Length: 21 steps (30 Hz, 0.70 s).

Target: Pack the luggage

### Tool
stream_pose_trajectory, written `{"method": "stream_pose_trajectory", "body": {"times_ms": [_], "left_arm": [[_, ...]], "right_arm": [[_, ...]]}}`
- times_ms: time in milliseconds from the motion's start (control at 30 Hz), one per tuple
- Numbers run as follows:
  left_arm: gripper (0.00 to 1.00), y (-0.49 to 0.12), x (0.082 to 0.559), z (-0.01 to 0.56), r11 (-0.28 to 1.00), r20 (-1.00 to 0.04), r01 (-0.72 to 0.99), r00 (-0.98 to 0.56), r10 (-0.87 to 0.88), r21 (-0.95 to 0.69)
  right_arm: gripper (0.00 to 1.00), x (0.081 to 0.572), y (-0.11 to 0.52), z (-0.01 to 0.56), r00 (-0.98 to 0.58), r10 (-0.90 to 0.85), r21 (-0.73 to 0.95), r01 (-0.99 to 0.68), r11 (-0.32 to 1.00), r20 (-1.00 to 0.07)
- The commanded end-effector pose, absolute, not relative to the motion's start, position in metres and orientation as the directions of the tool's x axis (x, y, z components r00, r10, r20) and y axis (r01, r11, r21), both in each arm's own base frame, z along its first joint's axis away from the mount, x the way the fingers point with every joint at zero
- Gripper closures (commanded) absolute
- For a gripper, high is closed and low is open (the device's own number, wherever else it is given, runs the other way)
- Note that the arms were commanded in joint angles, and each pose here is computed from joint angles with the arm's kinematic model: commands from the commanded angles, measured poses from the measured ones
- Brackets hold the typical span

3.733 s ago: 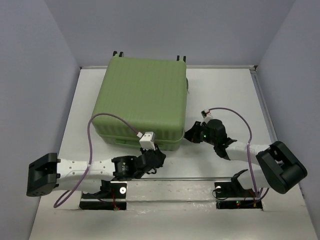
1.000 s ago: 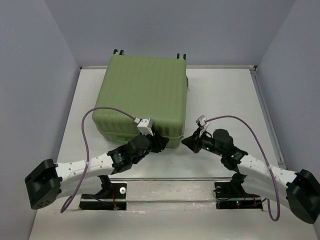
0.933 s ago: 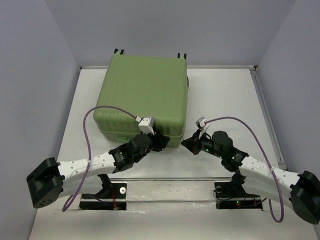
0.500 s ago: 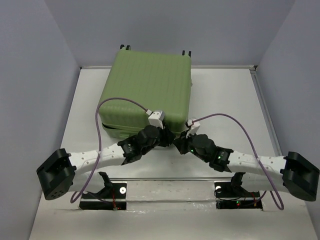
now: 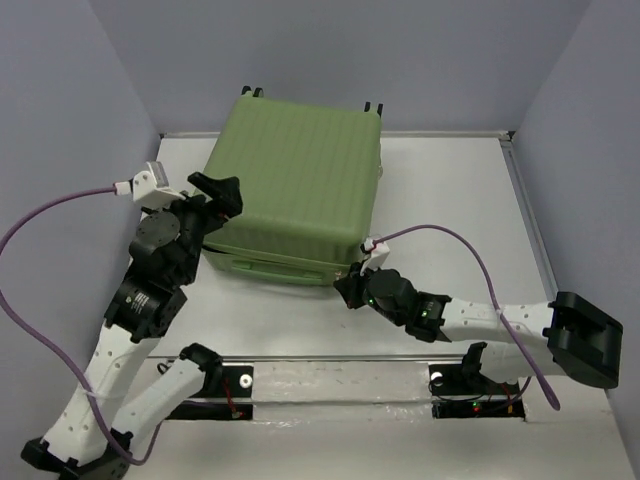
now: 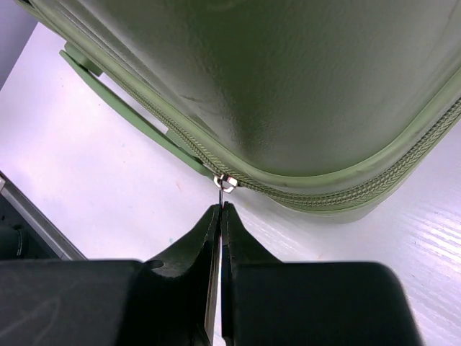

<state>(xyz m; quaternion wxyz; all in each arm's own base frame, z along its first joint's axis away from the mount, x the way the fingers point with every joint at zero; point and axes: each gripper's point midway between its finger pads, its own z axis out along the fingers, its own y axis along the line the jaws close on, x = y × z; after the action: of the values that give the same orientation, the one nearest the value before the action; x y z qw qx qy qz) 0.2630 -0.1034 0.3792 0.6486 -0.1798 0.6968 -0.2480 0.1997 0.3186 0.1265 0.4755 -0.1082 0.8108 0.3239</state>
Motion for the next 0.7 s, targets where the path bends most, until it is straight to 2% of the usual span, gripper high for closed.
{"method": "stream_pose_trajectory", "body": {"times_ms": [0,33,100,133,233,267,433,500,600,667], "left_arm": [[0.01,-0.055,0.297,0.321,0.893,-0.867,-0.108,-0.213,-0.45,-0.437],[0.01,-0.022,0.306,0.319,0.878,-0.864,-0.191,-0.178,-0.471,-0.44],[0.01,-0.018,0.324,0.301,0.874,-0.836,-0.162,-0.254,-0.486,-0.458],[0.01,0.004,0.331,0.297,0.86,-0.825,-0.196,-0.246,-0.508,-0.471],[0.01,0.012,0.353,0.276,0.844,-0.788,-0.176,-0.303,-0.536,-0.507],[0.01,0.0,0.358,0.266,0.835,-0.761,-0.121,-0.357,-0.541,-0.537],[0.01,-0.032,0.375,0.254,0.777,-0.714,0.052,-0.437,-0.547,-0.627],[0.01,-0.049,0.365,0.232,0.732,-0.66,0.072,-0.5,-0.561,-0.677],[0.01,-0.073,0.346,0.209,0.702,-0.631,0.081,-0.52,-0.576,-0.707],[0.01,-0.103,0.332,0.208,0.66,-0.622,0.159,-0.548,-0.56,-0.734]], "right_arm": [[0.93,0.2,0.331,0.145,-0.512,0.146,0.438,-0.513,0.738,-0.846],[0.93,0.2,0.331,0.145,-0.514,0.141,0.436,-0.515,0.738,-0.846],[0.93,0.198,0.332,0.145,-0.516,0.135,0.435,-0.522,0.734,-0.846],[0.93,0.197,0.331,0.146,-0.515,0.132,0.434,-0.528,0.73,-0.847],[0.93,0.195,0.331,0.147,-0.511,0.115,0.424,-0.545,0.724,-0.852],[0.93,0.194,0.331,0.147,-0.51,0.109,0.42,-0.549,0.722,-0.853],[0.93,0.192,0.331,0.146,-0.514,0.087,0.41,-0.558,0.721,-0.853],[0.93,0.193,0.335,0.147,-0.511,0.068,0.397,-0.569,0.72,-0.857],[0.93,0.189,0.359,0.16,-0.493,0.018,0.37,-0.627,0.685,-0.87],[0.93,0.188,0.38,0.168,-0.467,-0.012,0.34,-0.663,0.667,-0.884]]}}
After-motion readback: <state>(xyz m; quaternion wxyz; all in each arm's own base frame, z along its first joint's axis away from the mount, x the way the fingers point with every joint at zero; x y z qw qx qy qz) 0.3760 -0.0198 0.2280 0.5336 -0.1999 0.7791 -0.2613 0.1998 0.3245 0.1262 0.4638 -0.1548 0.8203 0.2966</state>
